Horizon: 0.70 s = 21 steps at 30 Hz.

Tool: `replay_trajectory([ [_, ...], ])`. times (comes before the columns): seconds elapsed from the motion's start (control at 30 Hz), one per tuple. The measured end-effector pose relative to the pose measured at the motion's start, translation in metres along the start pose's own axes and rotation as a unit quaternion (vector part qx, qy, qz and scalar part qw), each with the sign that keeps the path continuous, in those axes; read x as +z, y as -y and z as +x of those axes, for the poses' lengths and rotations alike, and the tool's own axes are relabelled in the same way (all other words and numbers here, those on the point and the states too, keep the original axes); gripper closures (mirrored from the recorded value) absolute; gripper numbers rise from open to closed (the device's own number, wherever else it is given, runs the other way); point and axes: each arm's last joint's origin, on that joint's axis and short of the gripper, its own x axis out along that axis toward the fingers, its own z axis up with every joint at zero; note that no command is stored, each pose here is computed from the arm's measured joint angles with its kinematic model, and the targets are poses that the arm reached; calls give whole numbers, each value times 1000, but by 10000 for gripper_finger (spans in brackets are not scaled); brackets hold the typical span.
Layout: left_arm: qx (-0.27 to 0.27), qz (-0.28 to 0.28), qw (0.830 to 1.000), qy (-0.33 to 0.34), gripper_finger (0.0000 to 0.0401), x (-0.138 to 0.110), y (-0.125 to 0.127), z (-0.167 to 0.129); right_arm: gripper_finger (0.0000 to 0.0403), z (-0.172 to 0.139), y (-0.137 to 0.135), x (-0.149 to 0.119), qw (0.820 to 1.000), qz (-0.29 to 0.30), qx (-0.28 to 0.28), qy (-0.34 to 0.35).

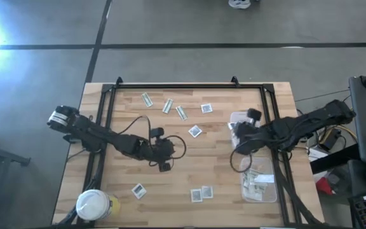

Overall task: Pick & Place First Aid Supplies
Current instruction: Put the towelette pack into the top bin

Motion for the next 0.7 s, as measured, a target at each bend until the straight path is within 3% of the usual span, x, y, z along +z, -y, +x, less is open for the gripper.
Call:
replay_trajectory([
  [0.17, 26, -5, 999, -28, 266, 0, -22, -4, 394, 7, 16, -15, 994, 87, -35, -48],
  [0.53, 112, -73, 989, -65, 266, 4, -95, 11, 394, 47, 33, -43, 972, 134, -37, -189],
  [0.7, 134, -115, 981, -79, 266, 2, -126, 18, 394, 58, 36, -54, 964, 126, -17, -232],
])
